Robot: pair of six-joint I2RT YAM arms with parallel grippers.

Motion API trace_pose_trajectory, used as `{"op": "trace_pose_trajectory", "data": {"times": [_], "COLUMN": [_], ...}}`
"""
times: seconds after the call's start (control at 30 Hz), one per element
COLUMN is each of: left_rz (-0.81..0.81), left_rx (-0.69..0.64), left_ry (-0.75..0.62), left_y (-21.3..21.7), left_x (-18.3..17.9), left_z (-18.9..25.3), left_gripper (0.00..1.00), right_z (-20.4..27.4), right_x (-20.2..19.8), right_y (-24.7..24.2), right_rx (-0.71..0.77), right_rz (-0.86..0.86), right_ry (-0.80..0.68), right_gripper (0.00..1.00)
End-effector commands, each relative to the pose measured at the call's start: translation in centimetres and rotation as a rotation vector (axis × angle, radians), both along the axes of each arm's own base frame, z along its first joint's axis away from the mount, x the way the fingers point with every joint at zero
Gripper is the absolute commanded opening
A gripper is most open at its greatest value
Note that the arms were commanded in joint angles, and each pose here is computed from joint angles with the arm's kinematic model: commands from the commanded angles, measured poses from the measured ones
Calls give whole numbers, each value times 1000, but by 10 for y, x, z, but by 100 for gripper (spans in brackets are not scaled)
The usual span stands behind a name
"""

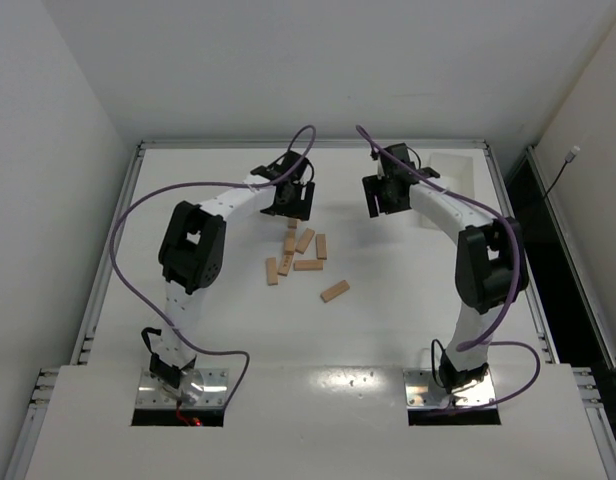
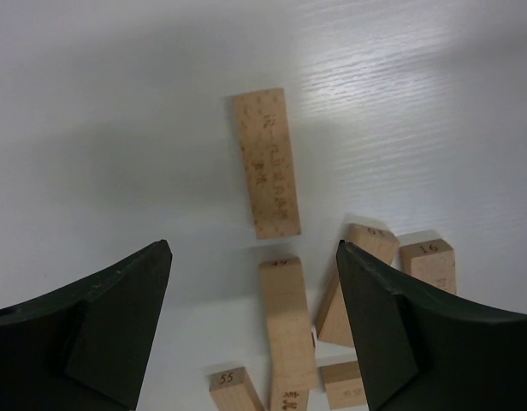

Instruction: Build the wood block tower

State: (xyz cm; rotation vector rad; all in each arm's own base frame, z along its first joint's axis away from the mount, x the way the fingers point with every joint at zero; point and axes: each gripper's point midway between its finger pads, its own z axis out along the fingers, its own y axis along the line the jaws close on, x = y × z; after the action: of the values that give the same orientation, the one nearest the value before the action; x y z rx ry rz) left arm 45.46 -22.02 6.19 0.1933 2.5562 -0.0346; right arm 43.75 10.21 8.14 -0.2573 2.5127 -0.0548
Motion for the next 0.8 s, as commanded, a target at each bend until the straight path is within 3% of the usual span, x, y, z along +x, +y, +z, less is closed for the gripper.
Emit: {"op": "trace_pose_trajectory", "data": {"times": [0.0, 0.17, 0.33, 0.57, 0.77], "left_rz": [-50, -58, -48, -35, -44], "left_rx": [-55, -72, -56, -60, -50], "left_ry": [-22, -4, 28, 61, 69], "left_y": [-22, -21, -19, -23, -22], "left_x": [11, 19, 24, 27, 27], "left_z": [9, 0, -18, -36, -39], "left_gripper": [76, 76, 69, 52, 24], "right_z": [1, -6, -7, -14, -15], "right_x": [6, 6, 10, 12, 14], "right_y": [6, 6, 3, 5, 6], "right_rx": [28, 22, 21, 23, 23], "right_rz": [10, 10, 1, 6, 6], "right_ry": [-11, 10, 16, 35, 35], "right_gripper": [63, 63, 61, 60, 60]}}
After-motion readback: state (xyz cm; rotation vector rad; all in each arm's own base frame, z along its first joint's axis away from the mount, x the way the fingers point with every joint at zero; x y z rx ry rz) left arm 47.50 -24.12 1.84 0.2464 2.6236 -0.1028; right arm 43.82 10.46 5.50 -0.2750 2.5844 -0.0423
